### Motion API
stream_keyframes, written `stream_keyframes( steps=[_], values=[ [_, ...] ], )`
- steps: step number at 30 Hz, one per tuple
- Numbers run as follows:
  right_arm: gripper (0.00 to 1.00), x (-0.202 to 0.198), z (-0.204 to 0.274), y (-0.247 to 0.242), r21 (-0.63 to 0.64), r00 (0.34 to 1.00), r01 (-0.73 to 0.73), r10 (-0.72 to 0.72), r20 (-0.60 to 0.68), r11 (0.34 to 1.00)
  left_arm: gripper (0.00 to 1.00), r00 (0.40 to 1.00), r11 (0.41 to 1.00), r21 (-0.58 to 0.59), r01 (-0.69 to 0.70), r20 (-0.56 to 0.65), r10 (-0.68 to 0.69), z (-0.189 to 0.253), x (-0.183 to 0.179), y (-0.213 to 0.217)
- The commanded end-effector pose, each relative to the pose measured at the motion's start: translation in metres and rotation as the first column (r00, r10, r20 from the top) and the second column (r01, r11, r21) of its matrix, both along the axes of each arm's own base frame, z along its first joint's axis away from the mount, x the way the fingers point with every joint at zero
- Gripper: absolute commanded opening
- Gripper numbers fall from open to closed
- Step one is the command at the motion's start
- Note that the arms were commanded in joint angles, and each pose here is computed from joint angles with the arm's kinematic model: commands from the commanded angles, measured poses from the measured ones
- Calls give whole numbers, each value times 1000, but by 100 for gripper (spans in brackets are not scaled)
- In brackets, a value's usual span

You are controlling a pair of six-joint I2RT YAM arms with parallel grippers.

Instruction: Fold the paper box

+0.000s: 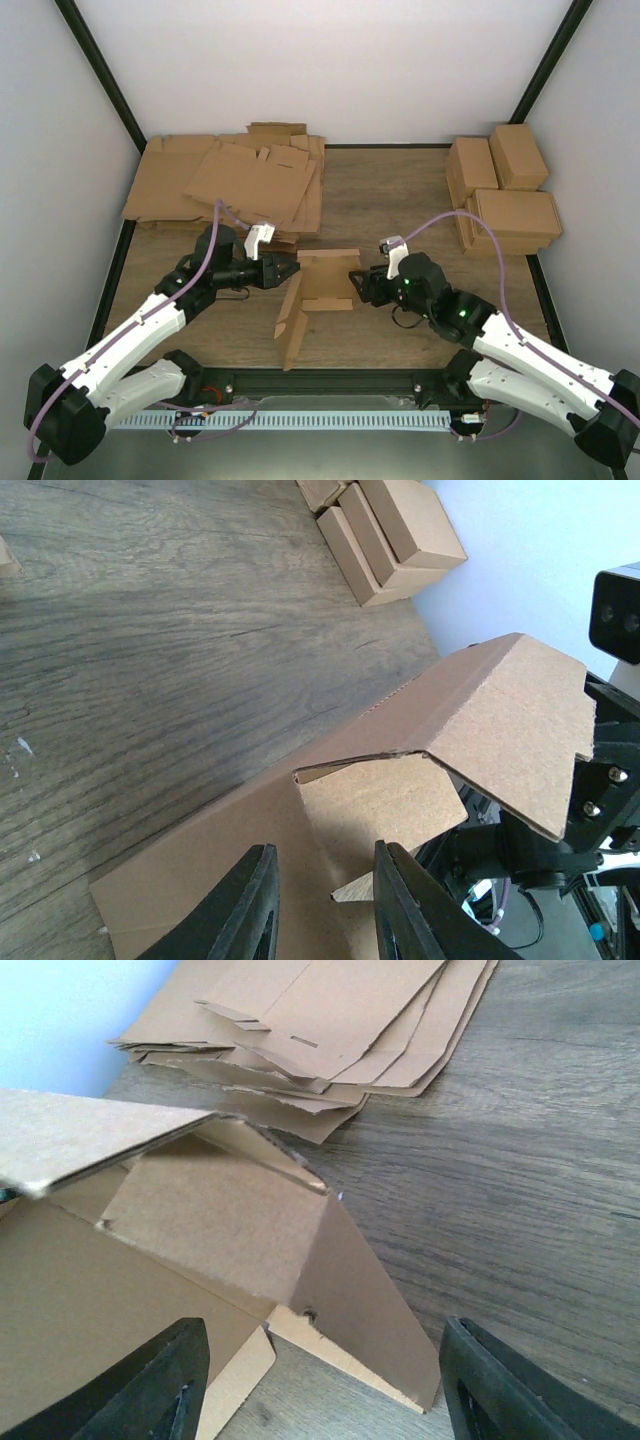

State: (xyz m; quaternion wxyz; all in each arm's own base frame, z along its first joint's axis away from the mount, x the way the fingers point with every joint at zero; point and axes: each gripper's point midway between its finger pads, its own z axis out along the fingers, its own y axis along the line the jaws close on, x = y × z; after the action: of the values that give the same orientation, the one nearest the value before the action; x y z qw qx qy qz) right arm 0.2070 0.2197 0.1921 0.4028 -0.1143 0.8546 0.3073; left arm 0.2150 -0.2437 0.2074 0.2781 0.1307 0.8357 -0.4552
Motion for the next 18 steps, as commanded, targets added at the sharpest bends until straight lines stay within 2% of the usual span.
stream_keyframes(
  steps=[1, 5, 18],
  values=[
    [67, -4, 35, 3, 35, 996, -50, 47, 75, 998, 29, 1000, 1000, 11, -10, -14, 10, -8, -2, 1],
    [71, -8, 51, 1, 26, 991, -75, 72, 115, 997, 29, 1000, 1000, -5, -4, -1, 4, -4, -2, 0],
    [73, -19, 103, -19, 54, 946, -92, 71, 315, 994, 29, 998, 999, -10, 36, 46, -35, -1, -5, -4]
  ],
)
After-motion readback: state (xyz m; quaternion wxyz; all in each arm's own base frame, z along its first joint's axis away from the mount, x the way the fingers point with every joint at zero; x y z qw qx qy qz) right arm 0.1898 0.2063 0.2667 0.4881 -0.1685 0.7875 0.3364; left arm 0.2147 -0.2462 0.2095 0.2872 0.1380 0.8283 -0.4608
